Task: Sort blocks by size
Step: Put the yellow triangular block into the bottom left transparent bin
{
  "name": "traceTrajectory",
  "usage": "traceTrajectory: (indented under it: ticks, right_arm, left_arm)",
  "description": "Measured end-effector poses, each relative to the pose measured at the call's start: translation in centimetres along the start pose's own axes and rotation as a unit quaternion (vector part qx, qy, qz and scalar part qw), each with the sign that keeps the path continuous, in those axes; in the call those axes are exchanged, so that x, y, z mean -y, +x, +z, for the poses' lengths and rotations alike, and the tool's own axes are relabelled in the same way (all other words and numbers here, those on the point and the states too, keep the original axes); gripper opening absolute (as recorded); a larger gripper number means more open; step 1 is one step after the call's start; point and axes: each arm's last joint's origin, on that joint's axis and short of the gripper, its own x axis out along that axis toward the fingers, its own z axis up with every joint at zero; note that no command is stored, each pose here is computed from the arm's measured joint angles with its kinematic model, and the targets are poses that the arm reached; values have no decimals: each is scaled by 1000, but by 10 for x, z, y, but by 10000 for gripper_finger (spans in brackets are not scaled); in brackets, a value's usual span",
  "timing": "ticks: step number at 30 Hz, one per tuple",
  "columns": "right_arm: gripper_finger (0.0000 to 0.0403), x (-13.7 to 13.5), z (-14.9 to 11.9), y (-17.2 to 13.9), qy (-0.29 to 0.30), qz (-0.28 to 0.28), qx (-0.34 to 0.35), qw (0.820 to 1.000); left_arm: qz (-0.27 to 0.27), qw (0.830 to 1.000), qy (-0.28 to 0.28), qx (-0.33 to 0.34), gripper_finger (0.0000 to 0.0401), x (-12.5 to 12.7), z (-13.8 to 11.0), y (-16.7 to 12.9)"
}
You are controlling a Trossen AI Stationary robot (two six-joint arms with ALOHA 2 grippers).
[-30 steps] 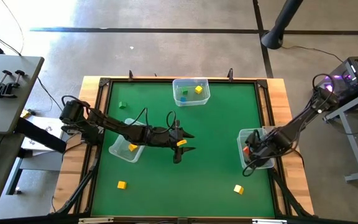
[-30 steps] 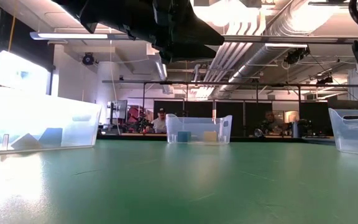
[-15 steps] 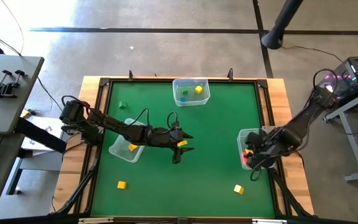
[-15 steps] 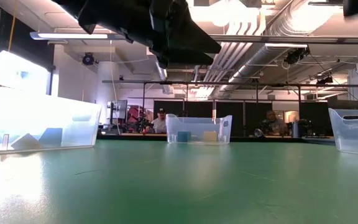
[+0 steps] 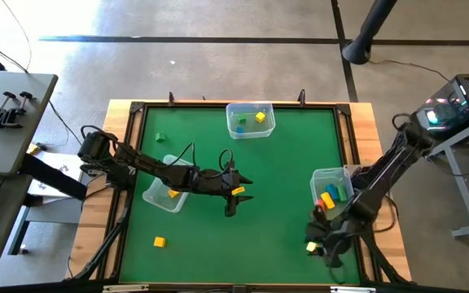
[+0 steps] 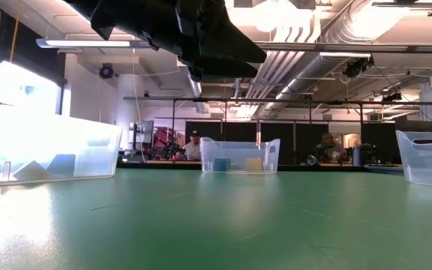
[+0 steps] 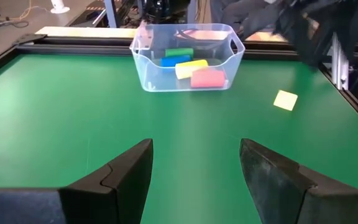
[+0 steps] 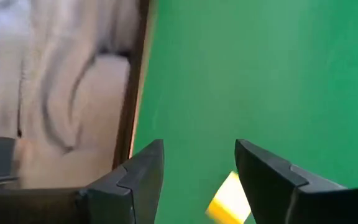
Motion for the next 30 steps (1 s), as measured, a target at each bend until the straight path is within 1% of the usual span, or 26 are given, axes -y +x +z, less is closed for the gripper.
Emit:
traceTrajectory:
  ticks: [2, 4, 7, 9, 18, 25, 30]
  right_arm:
    - [193, 0, -5, 13, 61, 10, -51, 997]
    - [193, -1, -10, 22, 117, 24, -104, 987]
    - [193, -1, -15, 31, 177, 28, -156, 971]
    - [193, -2, -17, 33, 201, 30, -174, 963]
    - [193, 2, -21, 33, 277, -10, -192, 942]
    - [193, 1, -23, 33, 311, -19, -191, 931]
    - [193, 1, -38, 33, 335, -45, -207, 918]
  left_arm:
    - [-2, 1000, 7, 0, 227, 2, 0, 0]
    - [-4, 1000, 10, -1, 227, 3, 0, -1]
    - [-5, 1000, 16, -2, 227, 4, -1, -1]
    - [-5, 1000, 23, -7, 227, 4, -2, -1]
    - [-4, 999, 34, -37, 227, 4, -8, -1]
    - [-4, 998, 51, -39, 227, 4, -8, -1]
    - [-4, 997, 61, -40, 227, 4, -9, -1]
